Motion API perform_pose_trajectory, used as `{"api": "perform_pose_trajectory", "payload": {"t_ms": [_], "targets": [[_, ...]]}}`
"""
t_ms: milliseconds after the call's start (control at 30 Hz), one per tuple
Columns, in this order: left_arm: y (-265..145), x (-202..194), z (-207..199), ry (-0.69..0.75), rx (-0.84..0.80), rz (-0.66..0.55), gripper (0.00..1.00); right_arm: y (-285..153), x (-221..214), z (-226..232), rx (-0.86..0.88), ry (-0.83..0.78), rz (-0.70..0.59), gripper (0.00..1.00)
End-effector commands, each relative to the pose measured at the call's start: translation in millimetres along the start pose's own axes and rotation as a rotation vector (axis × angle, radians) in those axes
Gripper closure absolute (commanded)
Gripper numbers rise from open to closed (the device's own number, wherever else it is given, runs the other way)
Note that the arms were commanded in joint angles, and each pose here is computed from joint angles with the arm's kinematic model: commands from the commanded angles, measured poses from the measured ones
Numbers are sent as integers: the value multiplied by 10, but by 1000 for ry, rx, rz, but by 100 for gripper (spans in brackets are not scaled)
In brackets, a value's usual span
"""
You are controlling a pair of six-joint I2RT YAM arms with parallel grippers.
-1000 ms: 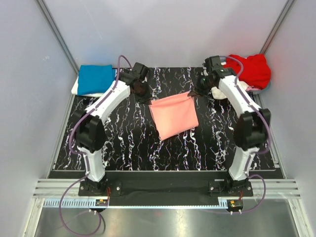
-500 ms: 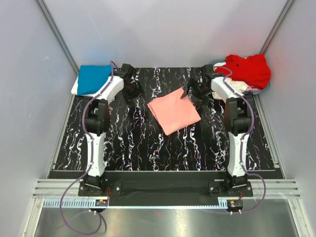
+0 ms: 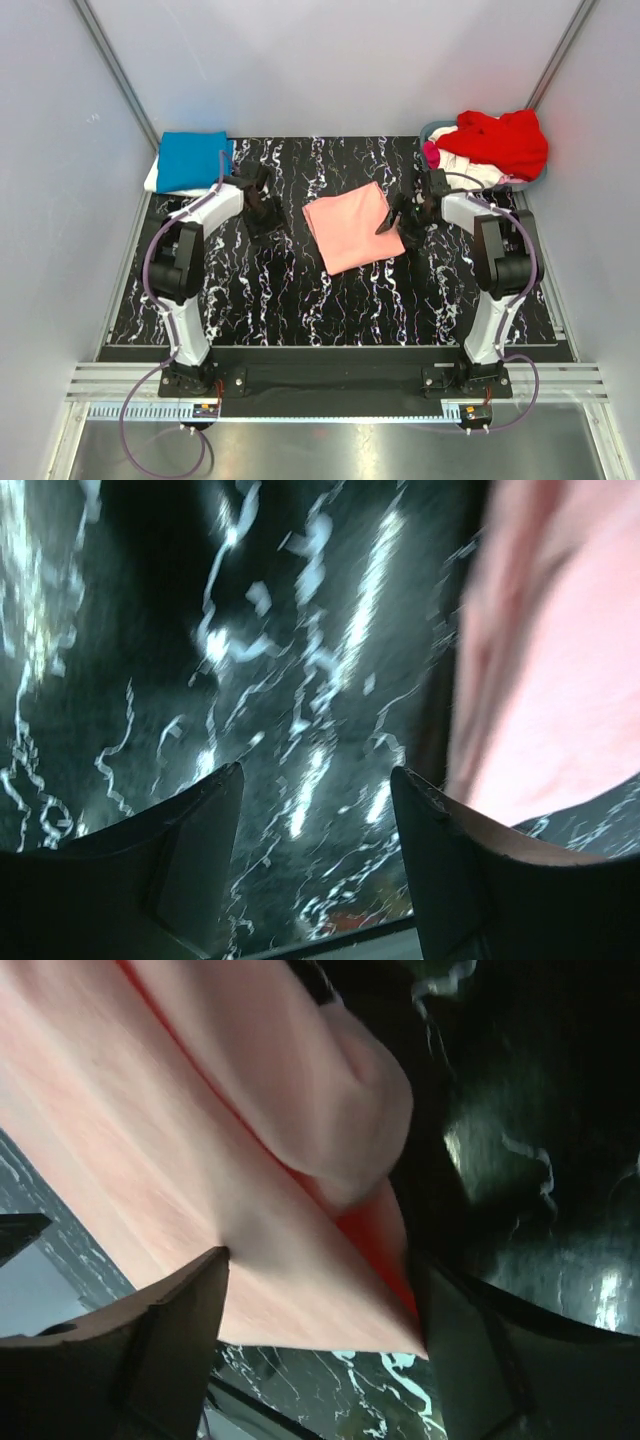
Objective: Fold and stack the t-shirts
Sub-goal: Fold the tshirt
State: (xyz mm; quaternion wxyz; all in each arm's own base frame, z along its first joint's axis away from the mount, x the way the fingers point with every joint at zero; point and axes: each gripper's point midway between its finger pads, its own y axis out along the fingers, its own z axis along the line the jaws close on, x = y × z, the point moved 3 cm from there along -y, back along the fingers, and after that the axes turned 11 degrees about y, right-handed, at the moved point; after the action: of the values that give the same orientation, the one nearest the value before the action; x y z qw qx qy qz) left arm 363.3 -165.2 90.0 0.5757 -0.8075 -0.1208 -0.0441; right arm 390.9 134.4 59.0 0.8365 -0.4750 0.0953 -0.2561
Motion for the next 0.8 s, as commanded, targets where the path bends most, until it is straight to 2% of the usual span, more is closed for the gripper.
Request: {"api": "perform_pose_trajectory", "payload": {"t_ms": [0,33,100,167,233,267,433,533,633,767], "targets": [[-266,-12,-100,38,-37,-100,35,-149,-282,84,117,30,25,21],[-337,-53,-100,42,-37,-107,35,-256,-333,204,182,13,17,25],[-393,-119,-62,44,-22,-104,35,-348,-540,276,217,-17,57,39],[-527,-173,-42,52,-6,-108,35,-418,-714,361,234,-64,104,43],[-683,-213,-38,65,2,-120,35,-550,-829,367,226,-89,145,44],[-749,-224,-39,68,5,-128,35,-610,-820,376,212,-99,132,43],[-1157,-420,30,124,50,-174,35,-965,-620,172,12,-168,-43,19],[-1368,-564,206,170,136,-200,34,-1065,-457,181,37,-178,-81,9],[-1569,-674,389,211,226,-240,34,-1026,-337,286,130,-185,-58,2],[-1730,-775,554,243,297,-297,34,-889,-116,457,224,-179,-66,0]]}}
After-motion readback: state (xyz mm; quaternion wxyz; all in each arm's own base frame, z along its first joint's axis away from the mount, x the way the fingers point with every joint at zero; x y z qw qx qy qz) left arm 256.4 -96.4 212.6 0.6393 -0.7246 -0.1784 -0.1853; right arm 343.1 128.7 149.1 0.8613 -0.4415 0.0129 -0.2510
